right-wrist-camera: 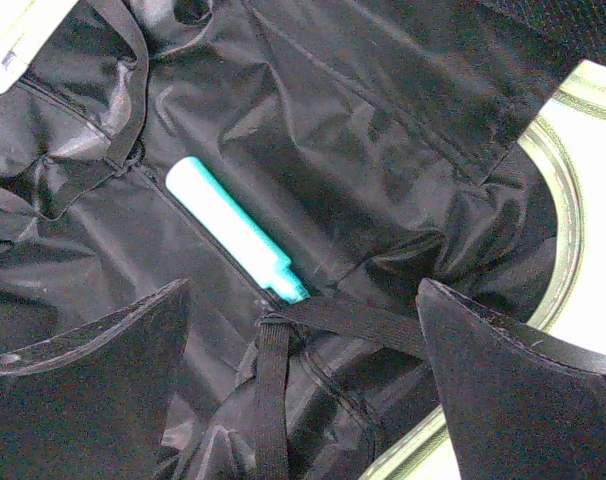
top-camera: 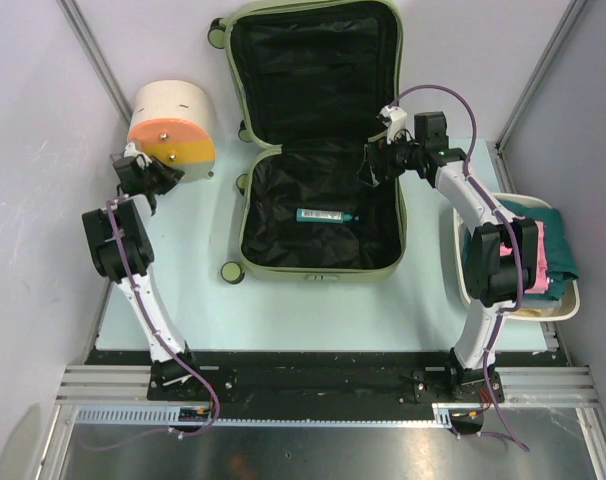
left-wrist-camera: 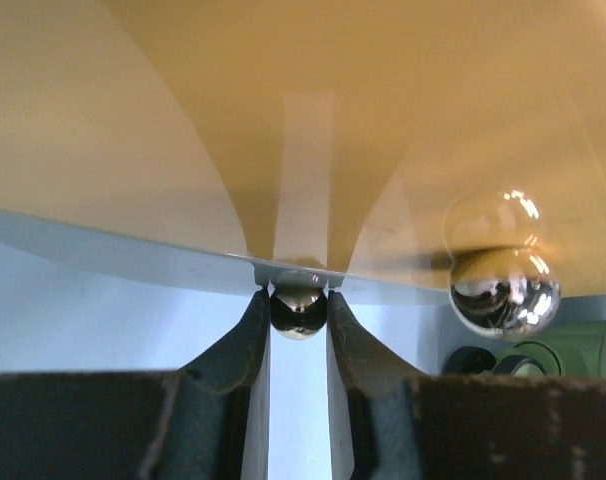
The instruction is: Open, take out, and arrange the luggage
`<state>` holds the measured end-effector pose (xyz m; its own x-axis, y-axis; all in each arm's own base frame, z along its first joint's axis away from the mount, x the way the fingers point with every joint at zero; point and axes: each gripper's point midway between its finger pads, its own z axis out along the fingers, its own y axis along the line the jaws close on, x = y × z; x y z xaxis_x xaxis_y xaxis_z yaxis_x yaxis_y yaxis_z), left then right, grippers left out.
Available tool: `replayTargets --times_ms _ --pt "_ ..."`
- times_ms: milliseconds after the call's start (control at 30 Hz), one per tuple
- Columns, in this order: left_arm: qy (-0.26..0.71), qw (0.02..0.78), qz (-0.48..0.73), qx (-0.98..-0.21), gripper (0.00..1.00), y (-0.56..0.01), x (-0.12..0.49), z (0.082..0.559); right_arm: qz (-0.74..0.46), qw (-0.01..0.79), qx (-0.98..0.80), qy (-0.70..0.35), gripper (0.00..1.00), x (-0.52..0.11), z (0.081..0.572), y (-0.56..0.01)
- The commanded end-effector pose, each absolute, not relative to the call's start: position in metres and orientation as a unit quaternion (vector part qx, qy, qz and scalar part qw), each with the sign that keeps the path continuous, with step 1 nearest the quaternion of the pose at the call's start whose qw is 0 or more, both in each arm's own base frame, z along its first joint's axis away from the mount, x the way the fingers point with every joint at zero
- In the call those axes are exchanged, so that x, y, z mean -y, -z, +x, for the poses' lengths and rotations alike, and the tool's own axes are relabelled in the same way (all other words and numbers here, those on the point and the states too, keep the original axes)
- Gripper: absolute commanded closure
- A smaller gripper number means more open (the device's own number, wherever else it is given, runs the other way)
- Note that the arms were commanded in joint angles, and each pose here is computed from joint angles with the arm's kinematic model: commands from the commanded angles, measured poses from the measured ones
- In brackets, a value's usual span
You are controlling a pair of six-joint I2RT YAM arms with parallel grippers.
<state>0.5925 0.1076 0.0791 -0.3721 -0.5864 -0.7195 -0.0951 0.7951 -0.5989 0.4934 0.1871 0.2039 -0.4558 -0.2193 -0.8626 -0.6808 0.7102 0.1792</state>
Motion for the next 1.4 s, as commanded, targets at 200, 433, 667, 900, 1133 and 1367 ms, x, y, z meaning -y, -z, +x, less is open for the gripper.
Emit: replayTargets --times_ms 200,433,667,900,1133,1367 --pt "0.251 0.522 -0.228 -0.783 1.0 -0.108 -0.087 0.543 -0.294 0.477 -0.787 -0.258 0.02 -0.191 0.504 -0.23" --pt "0.244 0.523 -0.23 -0.784 1.0 -0.118 -0.079 0.5 -0.304 0.477 -0.779 -0.271 0.02 -0.196 0.505 -0.226" --pt "0.239 0.518 -0.237 -0.787 0.98 -0.114 -0.077 0.477 -0.325 0.479 -0.768 -0.274 0.02 -0.204 0.505 -0.223" --pt "0.23 0.53 -0.236 -0.781 0.27 -0.124 -0.084 0.483 -0.355 0.478 -0.759 -0.263 0.02 -0.216 0.51 -0.211" --pt "0.233 0.563 -0.16 -0.777 0.25 -0.164 -0.073 0.465 -0.431 0.466 -0.738 -0.23 0.05 -0.244 0.516 -0.182" --pt "0.249 0.576 0.051 -0.777 0.27 -0.203 -0.023 0.428 -0.535 0.414 -0.703 -0.218 0.12 -0.277 0.503 -0.141"
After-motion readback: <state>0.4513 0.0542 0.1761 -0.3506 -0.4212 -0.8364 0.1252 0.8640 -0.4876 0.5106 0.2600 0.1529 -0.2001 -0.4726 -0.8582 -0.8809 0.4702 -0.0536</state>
